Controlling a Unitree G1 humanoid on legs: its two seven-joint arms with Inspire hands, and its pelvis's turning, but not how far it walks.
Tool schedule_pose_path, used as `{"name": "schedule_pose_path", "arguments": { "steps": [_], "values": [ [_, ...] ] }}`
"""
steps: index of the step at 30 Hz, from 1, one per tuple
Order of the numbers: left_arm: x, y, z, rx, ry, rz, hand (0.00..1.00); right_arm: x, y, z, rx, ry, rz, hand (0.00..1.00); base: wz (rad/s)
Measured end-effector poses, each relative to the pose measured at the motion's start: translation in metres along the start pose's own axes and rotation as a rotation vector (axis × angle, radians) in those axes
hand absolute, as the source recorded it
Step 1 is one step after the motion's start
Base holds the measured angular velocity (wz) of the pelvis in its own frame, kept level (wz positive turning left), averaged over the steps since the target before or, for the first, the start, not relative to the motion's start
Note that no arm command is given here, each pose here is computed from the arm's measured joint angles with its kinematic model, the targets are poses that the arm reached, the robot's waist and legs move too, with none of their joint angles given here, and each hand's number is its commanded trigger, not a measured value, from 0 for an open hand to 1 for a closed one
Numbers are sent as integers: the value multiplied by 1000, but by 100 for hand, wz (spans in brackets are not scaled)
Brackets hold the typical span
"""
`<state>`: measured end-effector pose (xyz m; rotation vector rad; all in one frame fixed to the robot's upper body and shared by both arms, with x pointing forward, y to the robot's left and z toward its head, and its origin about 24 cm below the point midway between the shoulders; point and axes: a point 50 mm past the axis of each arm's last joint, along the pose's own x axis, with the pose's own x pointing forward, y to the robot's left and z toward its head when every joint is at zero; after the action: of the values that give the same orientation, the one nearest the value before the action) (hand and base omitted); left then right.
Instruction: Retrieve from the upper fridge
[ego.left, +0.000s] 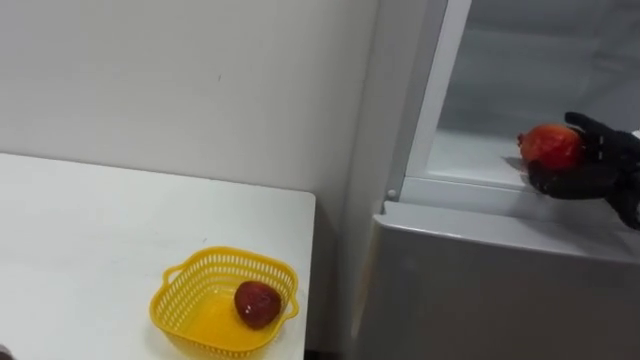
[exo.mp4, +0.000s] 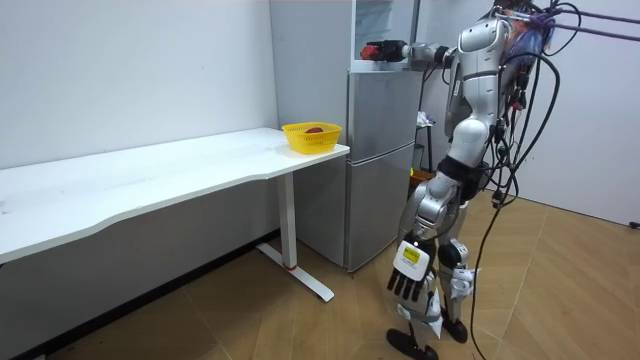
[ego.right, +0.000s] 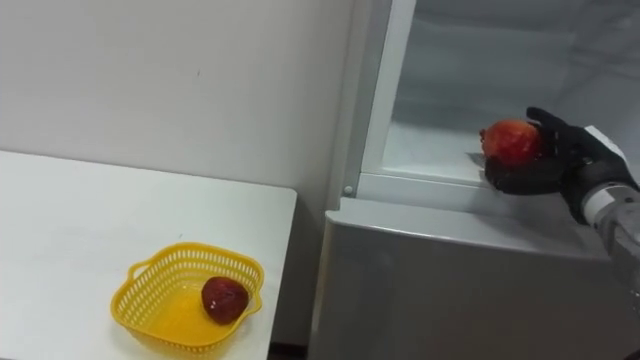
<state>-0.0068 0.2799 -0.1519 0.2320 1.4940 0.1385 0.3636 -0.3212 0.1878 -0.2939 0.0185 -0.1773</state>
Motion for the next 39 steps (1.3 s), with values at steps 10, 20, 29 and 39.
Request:
{"name": "schedule_pose_path", "arguments": {
  "steps": [10, 20, 29, 39],
  "values": [
    [0, 0, -1, -1, 3, -6, 0, -1, -6, 2, -13, -2, 4, 100, 0],
    [0, -1, -3, -2, 9, -9, 0, -3, -14, 5, -16, -14, -35, 100, 0],
    [0, 0, 1, -1, 1, -3, 0, -2, -15, 6, -18, -14, -46, 100, 2],
    [1, 0, 3, -2, -1, 0, 0, -2, -17, 2, 5, -13, -36, 100, 0]
  ]
}}
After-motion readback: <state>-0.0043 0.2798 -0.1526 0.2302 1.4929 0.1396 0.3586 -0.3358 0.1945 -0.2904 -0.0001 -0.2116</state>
